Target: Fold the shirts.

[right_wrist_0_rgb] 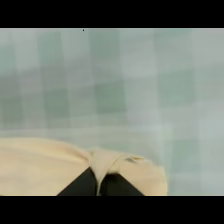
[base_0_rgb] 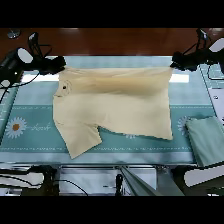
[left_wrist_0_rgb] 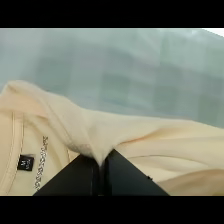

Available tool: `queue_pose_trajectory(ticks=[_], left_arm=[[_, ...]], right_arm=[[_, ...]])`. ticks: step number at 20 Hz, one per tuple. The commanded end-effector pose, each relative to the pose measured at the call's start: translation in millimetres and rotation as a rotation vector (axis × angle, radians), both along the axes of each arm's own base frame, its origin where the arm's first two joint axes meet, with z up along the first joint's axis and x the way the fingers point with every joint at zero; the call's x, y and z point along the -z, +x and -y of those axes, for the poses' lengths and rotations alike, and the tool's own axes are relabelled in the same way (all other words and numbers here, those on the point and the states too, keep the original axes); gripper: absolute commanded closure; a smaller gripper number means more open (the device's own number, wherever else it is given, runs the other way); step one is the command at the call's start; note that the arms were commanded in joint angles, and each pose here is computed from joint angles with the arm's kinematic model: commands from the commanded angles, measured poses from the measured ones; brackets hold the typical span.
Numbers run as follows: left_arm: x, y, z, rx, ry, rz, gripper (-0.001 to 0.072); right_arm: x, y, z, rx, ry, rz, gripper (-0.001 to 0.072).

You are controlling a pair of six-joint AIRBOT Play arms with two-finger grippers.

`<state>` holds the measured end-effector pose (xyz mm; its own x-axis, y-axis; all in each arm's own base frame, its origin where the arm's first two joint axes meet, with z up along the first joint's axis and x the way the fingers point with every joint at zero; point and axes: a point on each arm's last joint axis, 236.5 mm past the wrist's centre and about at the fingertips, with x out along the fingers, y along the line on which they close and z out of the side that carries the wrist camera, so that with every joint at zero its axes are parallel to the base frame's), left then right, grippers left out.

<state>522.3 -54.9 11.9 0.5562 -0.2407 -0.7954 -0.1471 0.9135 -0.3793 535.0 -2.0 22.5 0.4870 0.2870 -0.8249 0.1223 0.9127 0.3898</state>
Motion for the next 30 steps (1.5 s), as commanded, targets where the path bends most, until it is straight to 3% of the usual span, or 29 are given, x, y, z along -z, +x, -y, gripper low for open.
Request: queue_pose_trajectory(ticks=[1,4,11,12,13,14,15,19,23,26,30], left_arm=[[-2.9,-21.4,-7.2,0.082,0.022,-0.096,0.0679],[-15.3,-51.3,-19.0,0.214,0.058,-0.193,0.0679],[77.3,-99.5,-15.4,0.206,0.019,-0.404,0.0677],[83.4,-106.4,-14.3,0.214,0.013,-0.437,0.0647],[85.3,-111.0,-14.1,0.22,0.008,-0.459,0.0451],[83.6,-115.3,-14.6,0.225,0.004,-0.476,-0.0012],[78.2,-118.7,-20.0,0.224,0.006,-0.498,0.0002],[38.3,-134.2,-51.6,0.151,-0.031,-0.543,0.0002],[52.3,-231.3,-61.9,0.112,-0.127,-0.735,0.0003],[73.2,-276.4,-43.5,-0.004,-0.328,-0.687,0.0003],[92.9,-301.8,-41.3,-0.216,-0.405,-0.565,0.0003]], right_arm=[[-0.6,-24.7,-1.3,-0.1,0.002,-0.073,0.0692],[-8.5,-61.7,5.3,-0.166,0.011,-0.17,0.0692],[74.1,-95.4,-12.8,-0.14,0.053,-0.303,0.0692],[81.4,-99.1,-14.8,-0.121,0.069,-0.318,0.0672],[83.9,-101.4,-15.4,-0.101,0.079,-0.333,0.0481],[81.3,-104.3,-16.4,-0.106,0.089,-0.344,0.0199],[73.8,-107.8,-13.3,-0.112,0.1,-0.358,0.0081],[12.5,-125.6,34.0,-0.055,0.101,-0.329,0.0081],[-9.5,-169.6,69.7,0.064,0.045,-0.2,0.0082],[9.0,-208.6,43.0,0.148,0.095,-0.111,0.0082],[42.3,-253.4,-0.4,0.182,0.212,-0.114,0.0083]])
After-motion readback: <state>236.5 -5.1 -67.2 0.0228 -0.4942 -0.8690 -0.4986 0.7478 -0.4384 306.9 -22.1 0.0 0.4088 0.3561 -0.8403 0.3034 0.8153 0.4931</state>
